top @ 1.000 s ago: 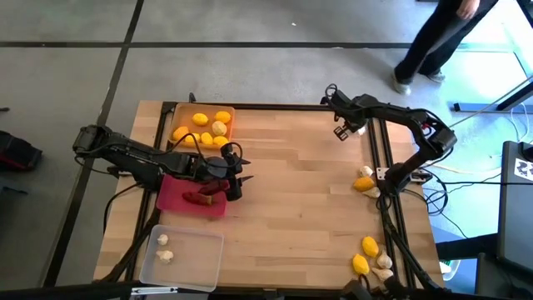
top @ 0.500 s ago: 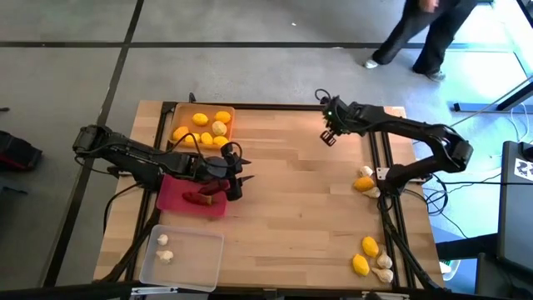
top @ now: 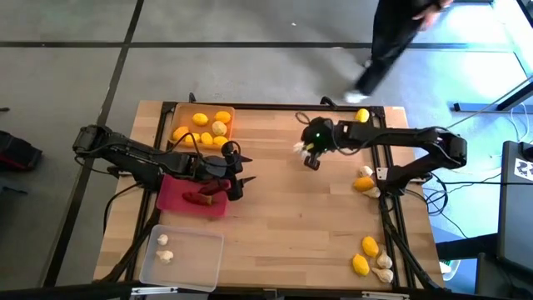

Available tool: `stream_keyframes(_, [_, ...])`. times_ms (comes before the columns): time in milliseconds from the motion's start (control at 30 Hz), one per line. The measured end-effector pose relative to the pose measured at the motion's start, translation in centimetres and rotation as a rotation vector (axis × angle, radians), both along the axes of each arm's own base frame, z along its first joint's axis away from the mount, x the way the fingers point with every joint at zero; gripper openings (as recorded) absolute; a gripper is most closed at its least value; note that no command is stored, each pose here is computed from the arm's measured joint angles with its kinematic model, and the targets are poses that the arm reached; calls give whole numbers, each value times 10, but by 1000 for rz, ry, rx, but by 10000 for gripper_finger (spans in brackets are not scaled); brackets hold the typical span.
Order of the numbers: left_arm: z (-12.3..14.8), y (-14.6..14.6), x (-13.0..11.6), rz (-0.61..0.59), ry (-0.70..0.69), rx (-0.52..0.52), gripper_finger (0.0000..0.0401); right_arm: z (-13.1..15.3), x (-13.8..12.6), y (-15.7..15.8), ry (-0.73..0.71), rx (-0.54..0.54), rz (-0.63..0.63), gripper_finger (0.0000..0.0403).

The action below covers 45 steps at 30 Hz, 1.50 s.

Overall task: Sort produce into baskets
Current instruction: Put the garlic into the transparent bin

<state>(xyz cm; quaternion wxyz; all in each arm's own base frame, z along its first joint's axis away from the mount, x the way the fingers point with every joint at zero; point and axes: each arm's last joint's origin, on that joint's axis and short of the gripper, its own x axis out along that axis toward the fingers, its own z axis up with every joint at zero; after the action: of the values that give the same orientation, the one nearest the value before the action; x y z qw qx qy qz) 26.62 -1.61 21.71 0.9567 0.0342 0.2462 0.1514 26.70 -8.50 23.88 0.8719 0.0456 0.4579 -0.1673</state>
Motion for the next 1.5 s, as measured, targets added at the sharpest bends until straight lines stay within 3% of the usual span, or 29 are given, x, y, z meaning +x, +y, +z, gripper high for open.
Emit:
stream_keyframes(267, [0, 0, 0, -5, 3, 9, 288, -17, 25, 24, -32, 76, 158, 33])
stream_keyframes(933, [2, 0, 1, -5, -16, 8, 288, -54, 51, 36, 4, 91, 222, 36])
stream_keyframes(1067, [2, 1, 1, -2, -20, 10, 288, -53, 54, 36, -33, 111, 242, 74])
stream_keyframes(1267, [8, 12, 13, 27, -152, 10, 288, -52, 55, 37, -46, 135, 263, 151])
stream_keyframes(1500, [-6, 29, 36, 25, -96, -34, 288, -31, 44, 39, -85, 138, 253, 192])
